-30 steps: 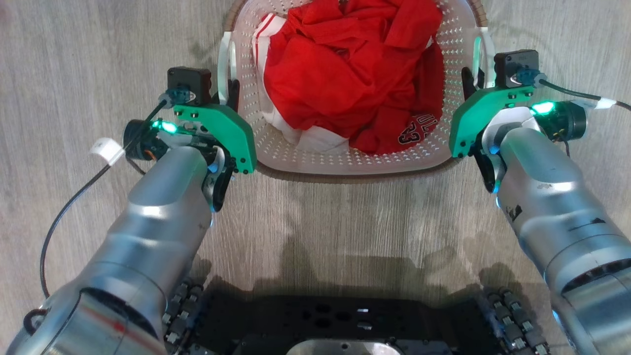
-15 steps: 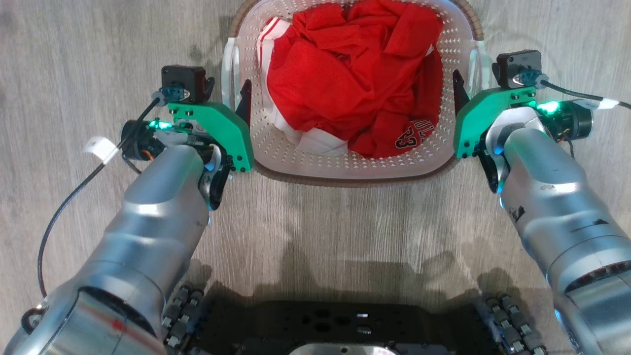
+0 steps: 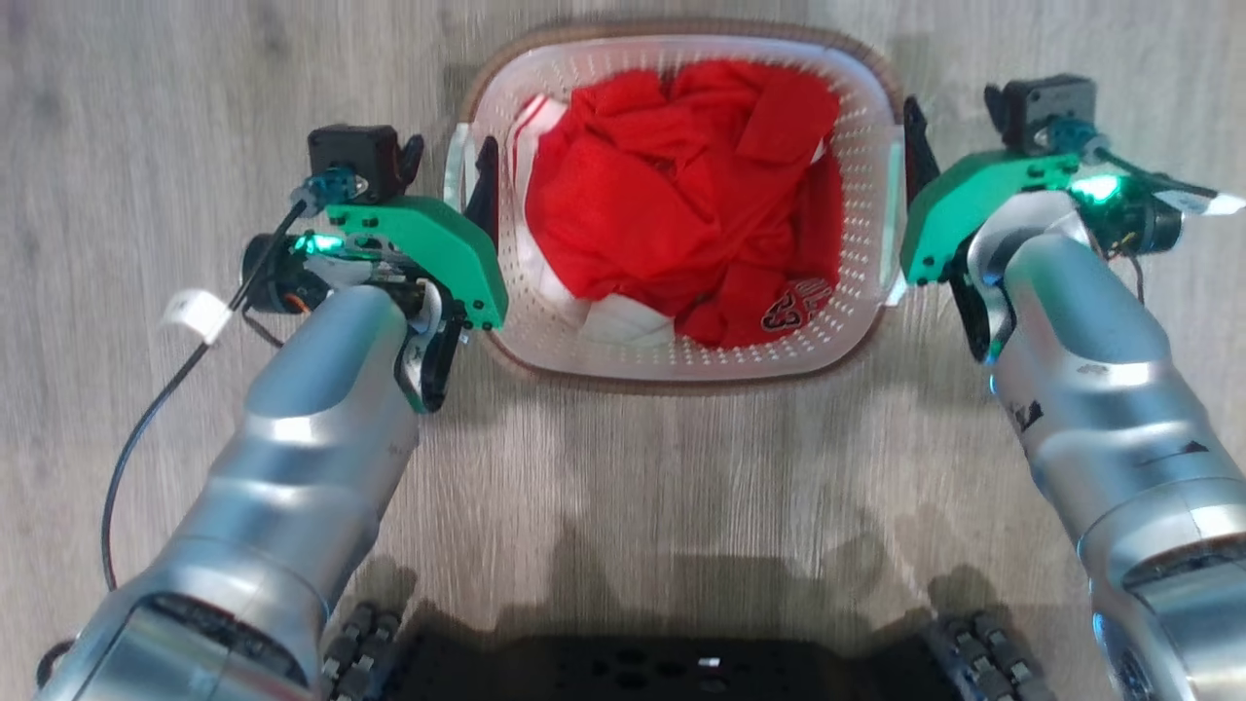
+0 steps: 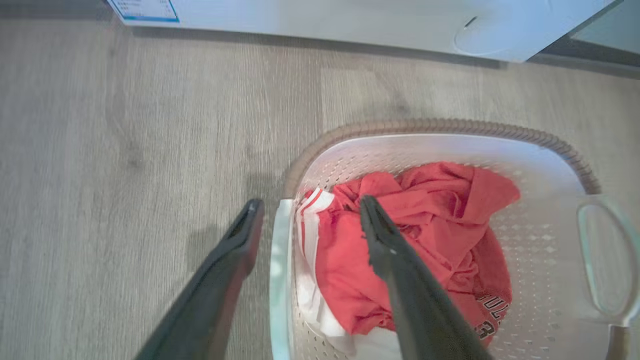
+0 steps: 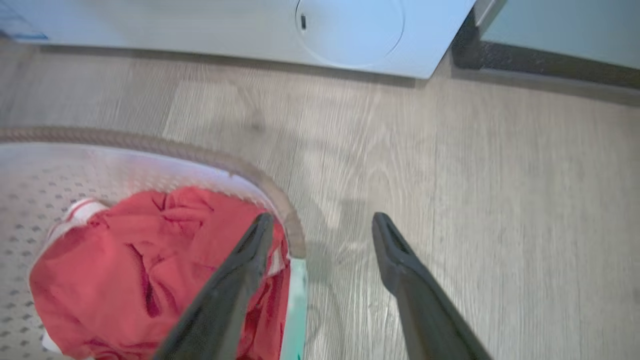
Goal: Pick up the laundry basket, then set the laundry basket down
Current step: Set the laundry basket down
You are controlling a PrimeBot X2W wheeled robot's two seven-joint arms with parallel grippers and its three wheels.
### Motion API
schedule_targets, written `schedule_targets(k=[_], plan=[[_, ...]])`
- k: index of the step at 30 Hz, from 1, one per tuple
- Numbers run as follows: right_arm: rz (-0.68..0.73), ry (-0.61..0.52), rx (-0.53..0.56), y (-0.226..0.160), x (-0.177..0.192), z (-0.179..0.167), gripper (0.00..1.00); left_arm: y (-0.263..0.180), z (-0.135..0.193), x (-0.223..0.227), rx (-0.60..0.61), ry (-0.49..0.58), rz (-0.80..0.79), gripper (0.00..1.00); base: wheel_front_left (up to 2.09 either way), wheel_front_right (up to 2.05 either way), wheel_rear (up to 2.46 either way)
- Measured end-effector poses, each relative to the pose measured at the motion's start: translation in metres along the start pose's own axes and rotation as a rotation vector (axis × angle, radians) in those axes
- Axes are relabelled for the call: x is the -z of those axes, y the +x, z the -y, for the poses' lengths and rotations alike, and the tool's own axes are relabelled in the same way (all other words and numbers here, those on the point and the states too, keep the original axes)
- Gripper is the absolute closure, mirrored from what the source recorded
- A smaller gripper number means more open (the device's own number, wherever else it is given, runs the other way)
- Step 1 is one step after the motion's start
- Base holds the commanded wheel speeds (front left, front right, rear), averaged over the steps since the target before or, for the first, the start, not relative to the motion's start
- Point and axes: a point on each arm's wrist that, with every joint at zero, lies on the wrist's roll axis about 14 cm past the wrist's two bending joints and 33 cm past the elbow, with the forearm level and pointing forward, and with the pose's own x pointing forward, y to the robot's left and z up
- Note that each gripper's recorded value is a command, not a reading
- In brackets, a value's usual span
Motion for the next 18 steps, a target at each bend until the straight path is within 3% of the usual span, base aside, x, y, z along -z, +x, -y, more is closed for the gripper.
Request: schedule_targets(k=[12,18], plan=[[0.262,-0.035,-0.002,-0.06,-0.084,-0.013,0.0,-0.058,0.004,-0.068,-0.025,-0.015,0.266,0.0,0.0,0.0,0.0],[0.354,-0.026,-0.002,-0.096,-0.108,-0.022,0.0,-0.095,0.007,-0.096,-0.033,0.018,0.391,0.0,0.0,0.0,0.0]])
